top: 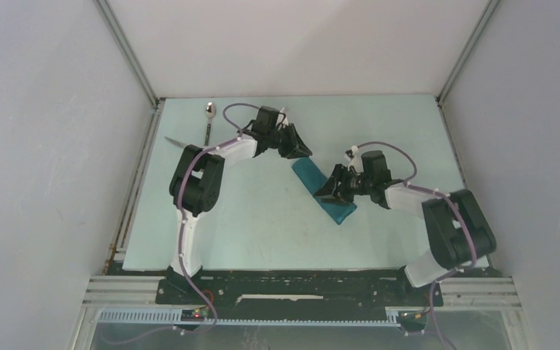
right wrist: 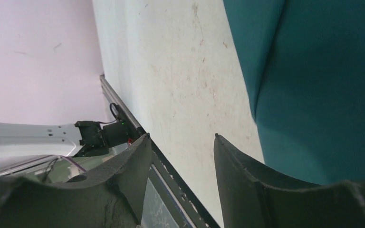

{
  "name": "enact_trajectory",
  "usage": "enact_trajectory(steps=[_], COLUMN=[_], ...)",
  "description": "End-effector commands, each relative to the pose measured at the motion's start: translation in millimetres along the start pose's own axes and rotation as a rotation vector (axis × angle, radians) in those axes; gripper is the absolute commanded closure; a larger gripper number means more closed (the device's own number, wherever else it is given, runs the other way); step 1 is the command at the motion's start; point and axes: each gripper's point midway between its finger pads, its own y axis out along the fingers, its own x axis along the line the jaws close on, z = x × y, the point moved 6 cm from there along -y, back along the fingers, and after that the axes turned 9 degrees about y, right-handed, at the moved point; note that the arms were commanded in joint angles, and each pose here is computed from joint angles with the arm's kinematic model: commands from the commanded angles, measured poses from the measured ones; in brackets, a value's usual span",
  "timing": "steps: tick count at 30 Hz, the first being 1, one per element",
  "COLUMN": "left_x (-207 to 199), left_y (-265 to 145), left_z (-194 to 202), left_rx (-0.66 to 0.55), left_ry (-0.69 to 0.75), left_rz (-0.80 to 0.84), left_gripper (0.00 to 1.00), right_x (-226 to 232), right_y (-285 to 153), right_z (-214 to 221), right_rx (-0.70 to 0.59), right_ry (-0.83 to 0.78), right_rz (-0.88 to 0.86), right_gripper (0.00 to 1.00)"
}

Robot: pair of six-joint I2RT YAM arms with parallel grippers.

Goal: Fold the napkin into a case and place the utensils inside
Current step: Smooth out the smaller rectangle-folded napkin at the center of the board.

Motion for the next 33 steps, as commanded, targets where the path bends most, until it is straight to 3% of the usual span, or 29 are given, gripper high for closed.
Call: enact_trajectory(steps=[1,10,19,27,33], left_x=[13,50,37,49,26], left_y=[31,55,39,53,39], left_z=[1,8,1,4,-15], left_rx=[0.019,0.039,0.053,0.095,0.069], left_ry=[-0.056,-0.124,-0.049,-0.068,-0.005], left_rz=[0.115,0.049,0.014,0.027,0.018], left_gripper=[0.74,0.71,0.65,0.59,0.56], right_x=[7,-52,-27,-79,-74], right_y=[12,1,-22,-12,-20], right_z=[-15,1,14,19,26], right_rx=[0.063,0.079,0.021,-0.002,-0.042], right_ry=[-0.001,0.143,0.069,0.188,0.160], right_rz=[-0.195,-0.187,-0.162,-0.096,0.000], right_gripper=[0.39,0.35,0.34,0.35,0.35])
